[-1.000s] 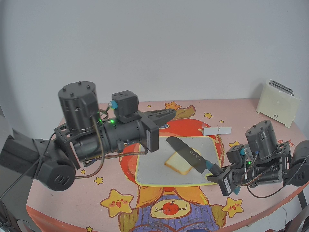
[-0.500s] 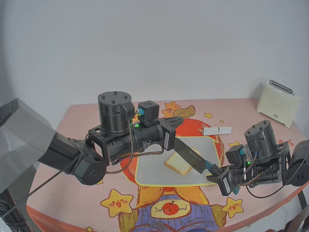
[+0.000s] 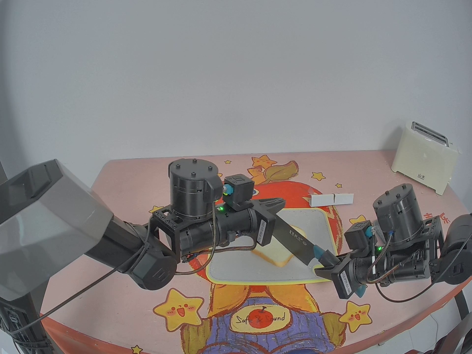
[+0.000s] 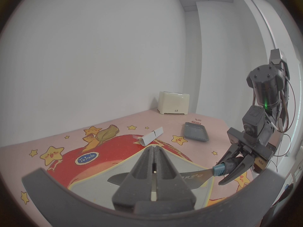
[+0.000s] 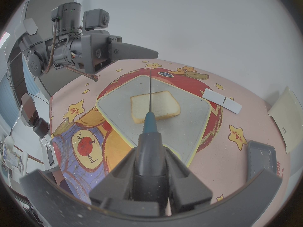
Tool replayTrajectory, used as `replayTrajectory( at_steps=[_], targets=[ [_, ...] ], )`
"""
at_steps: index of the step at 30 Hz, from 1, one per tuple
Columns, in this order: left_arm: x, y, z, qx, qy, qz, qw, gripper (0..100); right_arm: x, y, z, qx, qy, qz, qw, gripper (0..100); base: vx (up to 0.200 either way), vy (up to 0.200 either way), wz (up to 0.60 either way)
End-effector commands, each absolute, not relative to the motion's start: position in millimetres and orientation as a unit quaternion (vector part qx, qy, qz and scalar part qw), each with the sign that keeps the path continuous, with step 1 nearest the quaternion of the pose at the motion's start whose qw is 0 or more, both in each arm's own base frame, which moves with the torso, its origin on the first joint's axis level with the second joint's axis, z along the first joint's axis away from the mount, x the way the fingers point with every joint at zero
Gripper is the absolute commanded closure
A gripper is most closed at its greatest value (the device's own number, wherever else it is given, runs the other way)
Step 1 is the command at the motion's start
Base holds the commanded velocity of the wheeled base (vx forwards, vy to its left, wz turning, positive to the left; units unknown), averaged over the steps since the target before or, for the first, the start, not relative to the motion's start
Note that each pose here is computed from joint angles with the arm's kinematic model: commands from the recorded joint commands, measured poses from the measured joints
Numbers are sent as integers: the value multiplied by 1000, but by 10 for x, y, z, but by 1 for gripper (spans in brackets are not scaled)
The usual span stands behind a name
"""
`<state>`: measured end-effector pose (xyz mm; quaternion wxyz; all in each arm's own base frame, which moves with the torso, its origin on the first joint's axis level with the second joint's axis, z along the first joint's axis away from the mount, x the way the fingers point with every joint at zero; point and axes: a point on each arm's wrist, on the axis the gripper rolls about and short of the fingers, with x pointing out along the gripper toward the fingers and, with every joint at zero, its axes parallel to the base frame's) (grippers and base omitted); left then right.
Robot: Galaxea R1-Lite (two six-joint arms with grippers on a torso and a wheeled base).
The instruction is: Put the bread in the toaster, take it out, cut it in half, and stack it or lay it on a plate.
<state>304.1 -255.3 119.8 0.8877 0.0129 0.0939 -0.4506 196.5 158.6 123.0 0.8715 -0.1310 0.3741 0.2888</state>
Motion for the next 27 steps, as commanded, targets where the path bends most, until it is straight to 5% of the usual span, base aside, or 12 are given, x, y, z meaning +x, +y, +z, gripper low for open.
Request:
replayTrajectory(
  at_steps=[1, 27],
  targets=[
    [3038, -2575, 1144, 15, 101, -452, 886, 100, 1973, 1594, 1215, -132, 376, 289, 870, 100, 0, 0, 0],
    [3080, -2594, 1006, 16, 112, -450, 886, 100, 1997, 1604, 1234, -128, 372, 288, 873, 100, 0, 0, 0]
  ],
)
